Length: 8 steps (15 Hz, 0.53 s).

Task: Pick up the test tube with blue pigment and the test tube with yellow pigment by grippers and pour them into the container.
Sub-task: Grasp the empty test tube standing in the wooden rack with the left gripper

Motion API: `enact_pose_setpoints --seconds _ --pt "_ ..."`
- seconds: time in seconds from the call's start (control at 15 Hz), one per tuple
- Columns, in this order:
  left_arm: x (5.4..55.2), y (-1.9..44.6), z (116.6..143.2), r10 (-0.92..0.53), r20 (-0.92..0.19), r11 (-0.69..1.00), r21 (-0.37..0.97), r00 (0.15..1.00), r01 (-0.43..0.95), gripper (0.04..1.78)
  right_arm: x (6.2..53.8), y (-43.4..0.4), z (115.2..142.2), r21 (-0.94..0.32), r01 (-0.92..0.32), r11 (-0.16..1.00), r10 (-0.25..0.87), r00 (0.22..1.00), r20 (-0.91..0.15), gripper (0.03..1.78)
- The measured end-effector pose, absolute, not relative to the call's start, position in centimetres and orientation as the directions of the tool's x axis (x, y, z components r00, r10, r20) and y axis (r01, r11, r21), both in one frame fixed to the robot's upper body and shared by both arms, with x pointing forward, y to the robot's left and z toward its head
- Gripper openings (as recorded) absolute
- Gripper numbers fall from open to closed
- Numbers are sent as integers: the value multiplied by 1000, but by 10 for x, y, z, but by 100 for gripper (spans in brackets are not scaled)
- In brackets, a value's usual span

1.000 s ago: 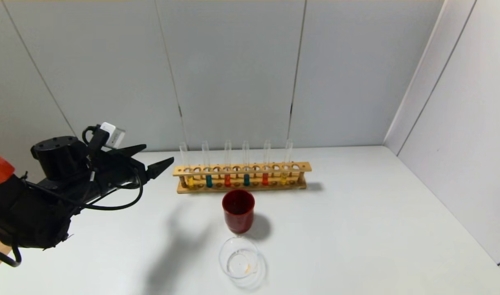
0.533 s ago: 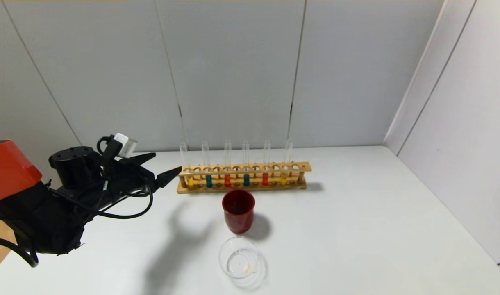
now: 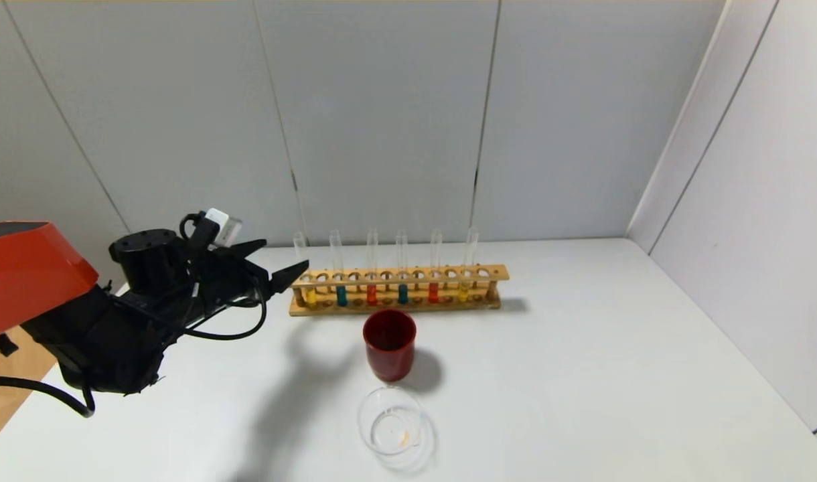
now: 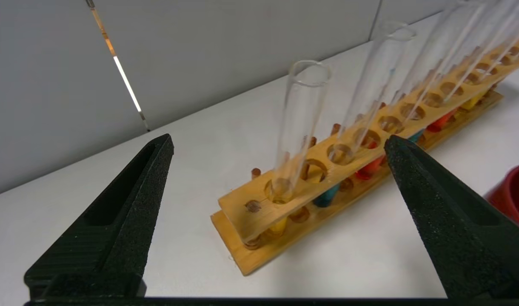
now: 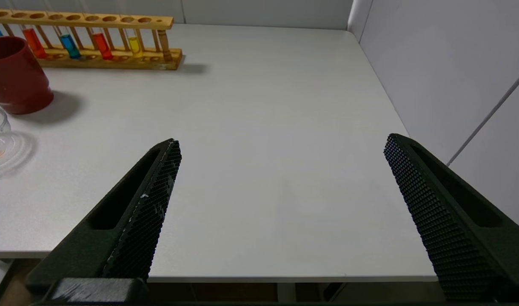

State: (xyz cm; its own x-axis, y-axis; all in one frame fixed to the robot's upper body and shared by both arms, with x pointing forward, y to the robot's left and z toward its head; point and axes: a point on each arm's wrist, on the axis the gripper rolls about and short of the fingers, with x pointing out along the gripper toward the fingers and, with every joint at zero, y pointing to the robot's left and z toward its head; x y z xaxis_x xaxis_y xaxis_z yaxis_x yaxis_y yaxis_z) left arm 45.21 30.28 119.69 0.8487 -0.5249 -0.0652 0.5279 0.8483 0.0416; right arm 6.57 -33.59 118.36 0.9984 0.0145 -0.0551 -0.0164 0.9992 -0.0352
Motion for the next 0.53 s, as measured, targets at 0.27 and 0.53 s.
enact_pose_setpoints --seconds 0.27,0.53 --pt "464 301 1193 -524 -98 849 26 846 528 175 66 -336 1184 -35 -16 999 14 998 -55 174" --pt "473 295 1190 -535 -103 842 22 839 540 175 66 -336 1184 -35 -16 999 14 998 -55 174"
